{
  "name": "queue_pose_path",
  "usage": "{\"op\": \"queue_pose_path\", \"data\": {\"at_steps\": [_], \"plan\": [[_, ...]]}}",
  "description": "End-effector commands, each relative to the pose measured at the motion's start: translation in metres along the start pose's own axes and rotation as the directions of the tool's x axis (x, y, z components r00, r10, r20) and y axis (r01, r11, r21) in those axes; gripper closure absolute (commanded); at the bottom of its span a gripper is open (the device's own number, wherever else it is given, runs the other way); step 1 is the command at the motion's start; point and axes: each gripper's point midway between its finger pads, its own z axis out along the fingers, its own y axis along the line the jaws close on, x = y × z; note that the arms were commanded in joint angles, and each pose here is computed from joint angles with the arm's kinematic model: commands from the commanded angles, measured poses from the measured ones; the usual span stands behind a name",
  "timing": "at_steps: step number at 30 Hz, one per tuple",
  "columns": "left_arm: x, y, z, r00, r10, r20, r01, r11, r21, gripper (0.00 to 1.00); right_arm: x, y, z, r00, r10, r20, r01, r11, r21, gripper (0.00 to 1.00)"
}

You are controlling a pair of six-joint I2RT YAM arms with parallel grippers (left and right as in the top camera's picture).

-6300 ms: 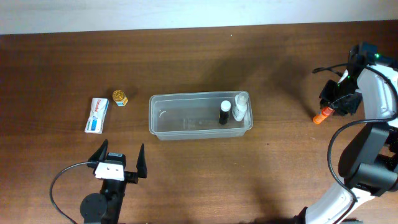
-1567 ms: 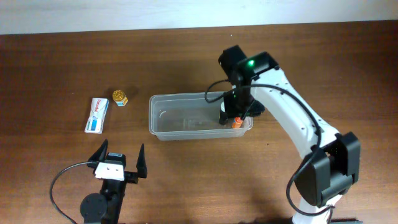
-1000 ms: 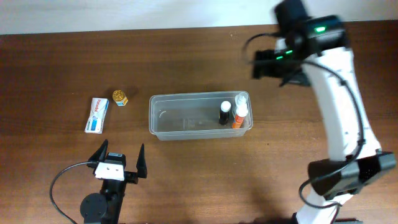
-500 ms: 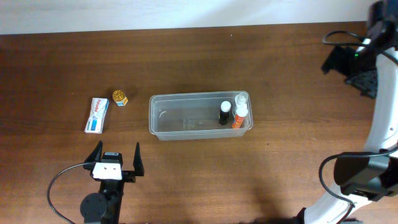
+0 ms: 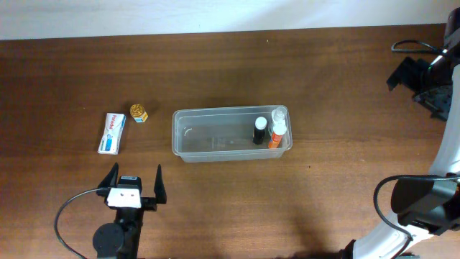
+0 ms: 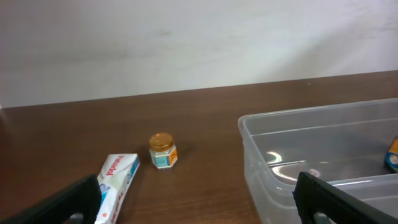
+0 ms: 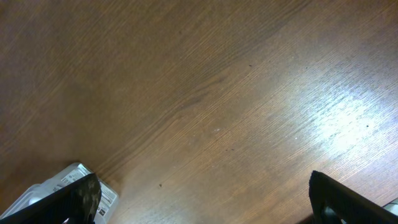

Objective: Pack container
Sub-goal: 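Open right gripper and retract the right arm to the side, then reach left gripper to the white Panadol box and grasp it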

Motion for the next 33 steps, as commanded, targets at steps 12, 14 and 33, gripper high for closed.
{"op": "queue_pose_path", "data": {"at_steps": [12, 14, 33], "plan": [[-0.078, -0.029, -0.026, 0.997, -0.052, -0.061, 0.062, 0.98, 0.189, 0.01, -0.002, 0.0, -0.005, 1.0, 0.003, 0.02, -0.003, 1.0, 0.0, 0.02], [-0.1, -0.026, -0.024, 0.993, -0.055, -0.1, 0.073, 0.981, 0.18, 0.01, -0.002, 0.0, -0.005, 1.0, 0.003, 0.02, -0.003, 1.0, 0.001, 0.02], [-0.096, -0.011, 0.105, 0.529, -0.025, -0.849, 0.249, 0.96, 0.126, 0.01, -0.002, 0.0, -0.005, 1.0, 0.003, 0.02, -0.003, 1.0, 0.001, 0.02]]}}
